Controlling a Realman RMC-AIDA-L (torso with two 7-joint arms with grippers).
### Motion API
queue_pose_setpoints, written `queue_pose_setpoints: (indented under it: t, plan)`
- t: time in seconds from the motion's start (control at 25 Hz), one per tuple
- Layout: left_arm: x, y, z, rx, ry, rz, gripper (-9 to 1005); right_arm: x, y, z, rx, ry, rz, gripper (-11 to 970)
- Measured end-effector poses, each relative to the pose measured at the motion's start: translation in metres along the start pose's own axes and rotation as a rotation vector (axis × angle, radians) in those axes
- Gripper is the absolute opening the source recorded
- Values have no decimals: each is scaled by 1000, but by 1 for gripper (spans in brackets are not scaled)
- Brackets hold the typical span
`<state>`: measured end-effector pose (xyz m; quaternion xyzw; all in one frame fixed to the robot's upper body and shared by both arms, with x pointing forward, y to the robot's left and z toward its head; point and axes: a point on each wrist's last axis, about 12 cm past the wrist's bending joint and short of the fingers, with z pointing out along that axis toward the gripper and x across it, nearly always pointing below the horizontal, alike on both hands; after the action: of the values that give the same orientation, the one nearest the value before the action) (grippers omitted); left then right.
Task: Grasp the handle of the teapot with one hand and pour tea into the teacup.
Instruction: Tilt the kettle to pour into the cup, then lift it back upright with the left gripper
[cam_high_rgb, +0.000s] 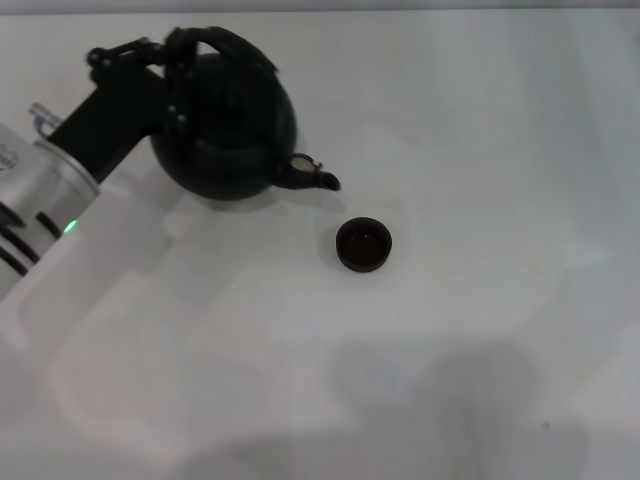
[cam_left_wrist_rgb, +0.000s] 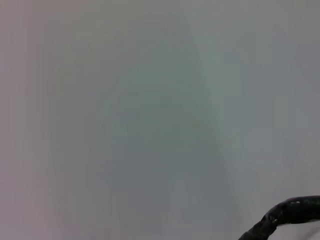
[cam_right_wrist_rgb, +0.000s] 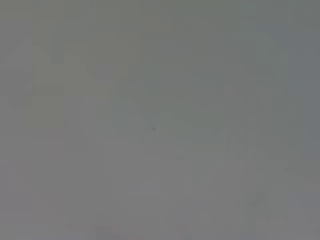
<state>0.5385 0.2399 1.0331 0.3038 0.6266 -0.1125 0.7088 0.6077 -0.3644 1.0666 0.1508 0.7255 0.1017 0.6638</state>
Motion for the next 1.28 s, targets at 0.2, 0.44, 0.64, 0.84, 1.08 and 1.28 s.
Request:
queue_pose_setpoints:
  t: [0.2,0.44,0.64,0.84,1.08,1.28]
  plan:
    - [-4,-3,8,51,-13,48,99,3,0,-1,2,7,6,842]
    - [-7,-9,15,113,-24,147,99,3,-2,-3,9,7,14,842]
    - [-8,-11,16,133,-29,195,100,3,-3,-3,10,5,14,841]
    - [-10,-14,20,138,-47,238,100,2,-2,-2,8,4,13,841]
    - [-13,-14,23,141,-60,270,100,3,-3,-2,9,5,13,841]
    - [-14,-17,25,164,-68,299,99,3,-3,-3,12,7,15,841]
